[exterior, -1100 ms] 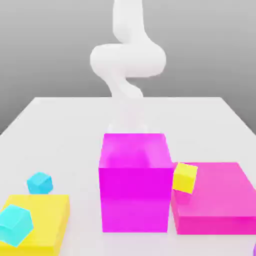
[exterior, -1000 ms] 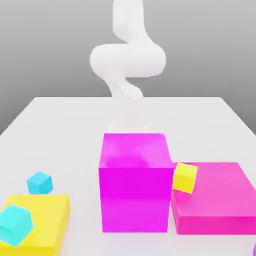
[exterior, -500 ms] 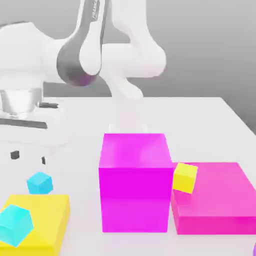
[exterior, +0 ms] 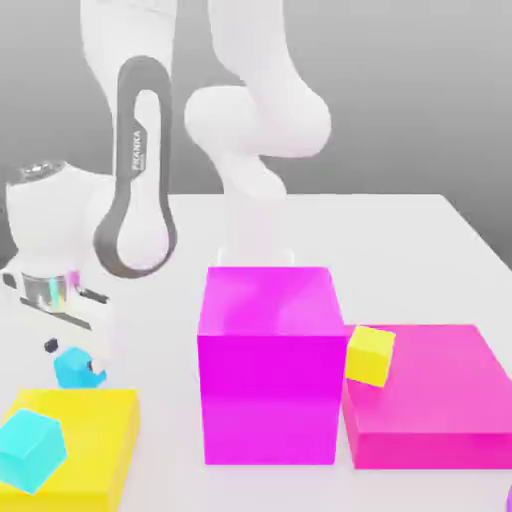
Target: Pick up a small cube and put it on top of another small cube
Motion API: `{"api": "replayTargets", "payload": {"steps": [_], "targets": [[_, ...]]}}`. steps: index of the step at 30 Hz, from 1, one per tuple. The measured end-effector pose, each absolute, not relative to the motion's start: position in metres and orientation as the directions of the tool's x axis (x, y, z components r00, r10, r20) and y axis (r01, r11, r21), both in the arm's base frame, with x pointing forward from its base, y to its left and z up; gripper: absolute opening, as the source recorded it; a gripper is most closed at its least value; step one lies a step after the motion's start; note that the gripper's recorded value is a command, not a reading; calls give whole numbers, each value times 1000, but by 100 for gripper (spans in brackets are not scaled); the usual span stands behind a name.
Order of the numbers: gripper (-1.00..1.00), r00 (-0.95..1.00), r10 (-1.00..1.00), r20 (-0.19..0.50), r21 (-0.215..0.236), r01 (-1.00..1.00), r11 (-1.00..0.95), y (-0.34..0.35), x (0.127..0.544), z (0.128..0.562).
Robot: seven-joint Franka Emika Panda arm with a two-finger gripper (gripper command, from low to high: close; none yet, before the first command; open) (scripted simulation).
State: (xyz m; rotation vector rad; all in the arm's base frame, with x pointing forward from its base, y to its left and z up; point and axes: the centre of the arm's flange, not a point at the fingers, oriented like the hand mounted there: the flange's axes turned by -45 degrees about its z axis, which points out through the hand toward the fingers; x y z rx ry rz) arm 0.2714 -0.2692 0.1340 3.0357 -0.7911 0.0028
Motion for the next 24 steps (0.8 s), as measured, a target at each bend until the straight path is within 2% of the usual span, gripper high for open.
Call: {"api": "replayTargets", "payload": {"steps": [1, 8, 20, 21, 24], "targets": [[-100, 872, -489, 1, 2, -489, -872, -268, 271, 130], [-100, 872, -489, 0, 1, -489, -872, -268, 271, 130], [-100, 872, -490, 2, 2, -490, -872, -268, 271, 191], [-100, 873, -487, 19, -5, -487, -874, -269, 280, 199], [-100, 923, -381, 59, -9, -381, -925, -246, 341, 219]]}}
